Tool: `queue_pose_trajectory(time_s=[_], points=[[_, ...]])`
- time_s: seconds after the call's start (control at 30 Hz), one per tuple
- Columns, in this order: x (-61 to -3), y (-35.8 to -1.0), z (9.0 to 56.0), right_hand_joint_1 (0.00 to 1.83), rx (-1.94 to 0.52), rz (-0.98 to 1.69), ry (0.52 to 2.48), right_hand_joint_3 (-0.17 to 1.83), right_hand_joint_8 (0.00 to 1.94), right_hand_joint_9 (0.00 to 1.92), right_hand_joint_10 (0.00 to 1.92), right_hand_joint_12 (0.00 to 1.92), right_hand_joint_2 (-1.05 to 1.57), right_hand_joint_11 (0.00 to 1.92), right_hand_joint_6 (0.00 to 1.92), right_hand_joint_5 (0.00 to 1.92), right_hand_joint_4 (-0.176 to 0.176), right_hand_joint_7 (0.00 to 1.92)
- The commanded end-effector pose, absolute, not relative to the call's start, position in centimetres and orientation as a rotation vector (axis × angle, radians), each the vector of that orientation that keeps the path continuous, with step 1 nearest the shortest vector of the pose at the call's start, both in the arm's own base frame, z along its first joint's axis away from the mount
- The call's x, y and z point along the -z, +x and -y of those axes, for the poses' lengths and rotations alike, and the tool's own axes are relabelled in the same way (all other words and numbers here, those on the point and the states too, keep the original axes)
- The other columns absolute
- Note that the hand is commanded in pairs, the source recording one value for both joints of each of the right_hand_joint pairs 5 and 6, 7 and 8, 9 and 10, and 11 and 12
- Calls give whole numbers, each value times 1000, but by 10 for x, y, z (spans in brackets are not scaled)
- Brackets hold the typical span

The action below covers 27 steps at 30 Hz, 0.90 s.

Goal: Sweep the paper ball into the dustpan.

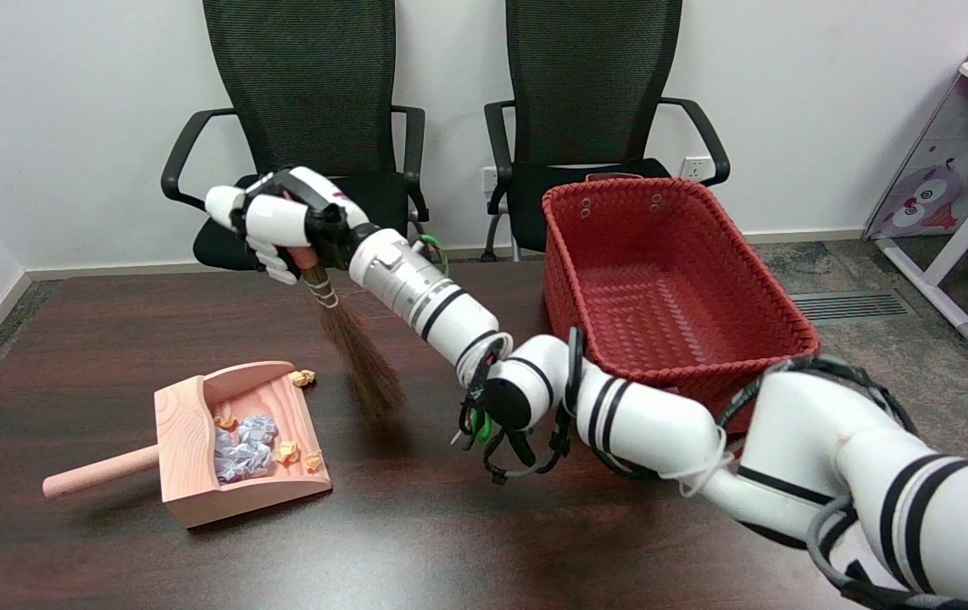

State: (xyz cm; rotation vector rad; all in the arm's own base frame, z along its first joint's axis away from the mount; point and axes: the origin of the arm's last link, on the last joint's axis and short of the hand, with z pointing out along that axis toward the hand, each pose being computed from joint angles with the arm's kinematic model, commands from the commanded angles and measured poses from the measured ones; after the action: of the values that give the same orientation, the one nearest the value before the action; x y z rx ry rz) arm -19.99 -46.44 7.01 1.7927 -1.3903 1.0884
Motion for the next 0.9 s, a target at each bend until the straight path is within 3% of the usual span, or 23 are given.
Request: queue_pose_trajectory(time_s=[0.03, 0.47, 0.7, 0.9], points=[[-49, -216, 493, 748, -669, 1118, 1952, 1702, 1920, 1920, 1920, 1920, 1503, 1920, 1920, 1920, 23, 1920], [5, -228, 477, 716, -558, 1063, 2031, 1769, 1920, 1920, 1920, 1920, 1571, 1920, 1920, 1920, 33, 1920], [14, -242, 468, 711, -766, 1507, 1757, 1833, 1920, 1920, 1920, 1920, 1445, 1920, 1920, 1920, 26, 1920], [24, -239, 464, 739, -838, 1675, 1666, 1833, 1920, 1920, 1920, 1920, 1281, 1920, 1920, 1920, 19, 1920]])
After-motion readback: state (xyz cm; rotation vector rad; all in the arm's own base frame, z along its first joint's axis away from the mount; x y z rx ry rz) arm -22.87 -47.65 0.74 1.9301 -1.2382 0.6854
